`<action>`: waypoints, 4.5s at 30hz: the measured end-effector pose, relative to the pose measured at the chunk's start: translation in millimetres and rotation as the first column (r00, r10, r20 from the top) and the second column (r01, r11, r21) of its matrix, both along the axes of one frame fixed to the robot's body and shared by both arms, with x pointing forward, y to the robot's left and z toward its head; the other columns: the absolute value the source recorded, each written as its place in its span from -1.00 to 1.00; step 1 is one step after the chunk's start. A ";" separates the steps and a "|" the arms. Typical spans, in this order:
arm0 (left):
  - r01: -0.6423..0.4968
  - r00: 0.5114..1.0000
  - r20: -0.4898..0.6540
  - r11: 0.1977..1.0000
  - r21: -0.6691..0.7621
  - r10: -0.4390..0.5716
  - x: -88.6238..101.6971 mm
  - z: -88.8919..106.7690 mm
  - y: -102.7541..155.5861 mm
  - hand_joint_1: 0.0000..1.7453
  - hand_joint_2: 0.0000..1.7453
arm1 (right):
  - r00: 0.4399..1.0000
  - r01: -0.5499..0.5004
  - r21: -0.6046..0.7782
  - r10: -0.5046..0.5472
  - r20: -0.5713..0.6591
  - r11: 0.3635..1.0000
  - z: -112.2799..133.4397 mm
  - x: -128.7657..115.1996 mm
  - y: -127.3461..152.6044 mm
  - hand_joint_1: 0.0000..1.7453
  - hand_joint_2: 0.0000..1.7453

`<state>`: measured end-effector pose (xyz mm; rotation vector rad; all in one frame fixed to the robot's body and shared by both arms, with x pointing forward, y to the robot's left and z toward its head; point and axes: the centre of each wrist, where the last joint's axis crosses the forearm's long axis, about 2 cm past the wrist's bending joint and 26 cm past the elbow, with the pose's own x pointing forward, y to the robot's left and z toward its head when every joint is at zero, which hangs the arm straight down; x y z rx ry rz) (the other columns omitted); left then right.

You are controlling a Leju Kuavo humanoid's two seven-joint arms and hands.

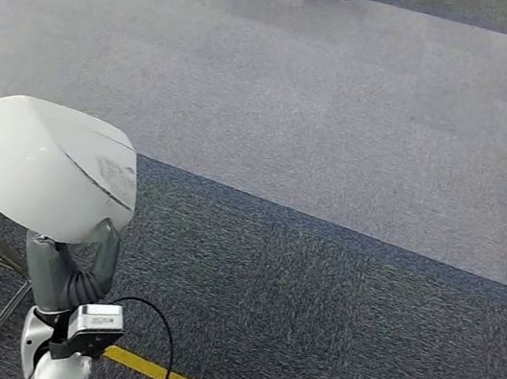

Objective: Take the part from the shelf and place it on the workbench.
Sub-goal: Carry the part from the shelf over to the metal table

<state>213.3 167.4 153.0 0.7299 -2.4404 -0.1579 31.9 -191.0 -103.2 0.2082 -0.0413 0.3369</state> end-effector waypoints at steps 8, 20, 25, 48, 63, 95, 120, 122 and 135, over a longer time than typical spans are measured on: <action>-0.070 0.998 -0.008 0.997 -0.015 0.070 -14.2 1.0 9.0 1.00 1.00 | 0.960 -0.278 -0.080 0.277 -0.025 0.957 8.3 11.5 31.8 -1.00 -1.00; -0.079 0.997 -0.009 0.997 -0.018 0.078 -15.0 1.6 9.6 1.00 1.00 | 0.937 -0.349 -0.076 0.349 -0.016 0.934 10.7 13.9 39.7 -1.00 -1.00; -0.080 0.997 -0.009 0.996 -0.026 0.080 -15.1 2.0 10.3 1.00 1.00 | 0.935 -0.354 -0.077 0.353 -0.028 0.932 10.5 11.6 40.0 -1.00 -1.00; -0.090 0.996 -0.016 0.995 -0.038 0.089 -15.6 1.0 12.1 1.00 1.00 | 0.937 -0.350 -0.058 0.350 -0.017 0.935 11.3 15.7 40.8 -1.00 -1.00; -0.092 0.996 -0.016 0.995 -0.038 0.092 -15.2 1.1 12.7 1.00 1.00 | 0.937 -0.350 -0.059 0.349 -0.034 0.935 10.8 9.2 41.8 -1.00 -1.00; -0.087 0.996 -0.031 0.994 -0.061 0.085 -15.0 -1.5 12.0 1.00 1.00 | 0.935 -0.355 -0.060 0.354 -0.029 0.933 11.2 10.9 42.6 -1.00 -1.00; -0.081 0.996 -0.046 0.994 -0.069 0.078 -13.0 -5.2 10.8 1.00 1.00 | 0.931 -0.366 -0.057 0.364 -0.030 0.929 11.6 11.6 43.7 -1.00 -1.00; -0.081 0.996 -0.045 0.994 -0.069 0.078 -12.6 -5.0 10.6 1.00 1.00 | 0.931 -0.365 -0.057 0.364 -0.030 0.929 11.5 11.0 43.6 -1.00 -1.00; -0.078 0.996 -0.051 0.994 -0.078 0.074 -11.7 -5.9 9.6 1.00 1.00 | 0.933 -0.359 -0.055 0.360 0.003 0.932 12.5 19.8 43.2 -1.00 -1.00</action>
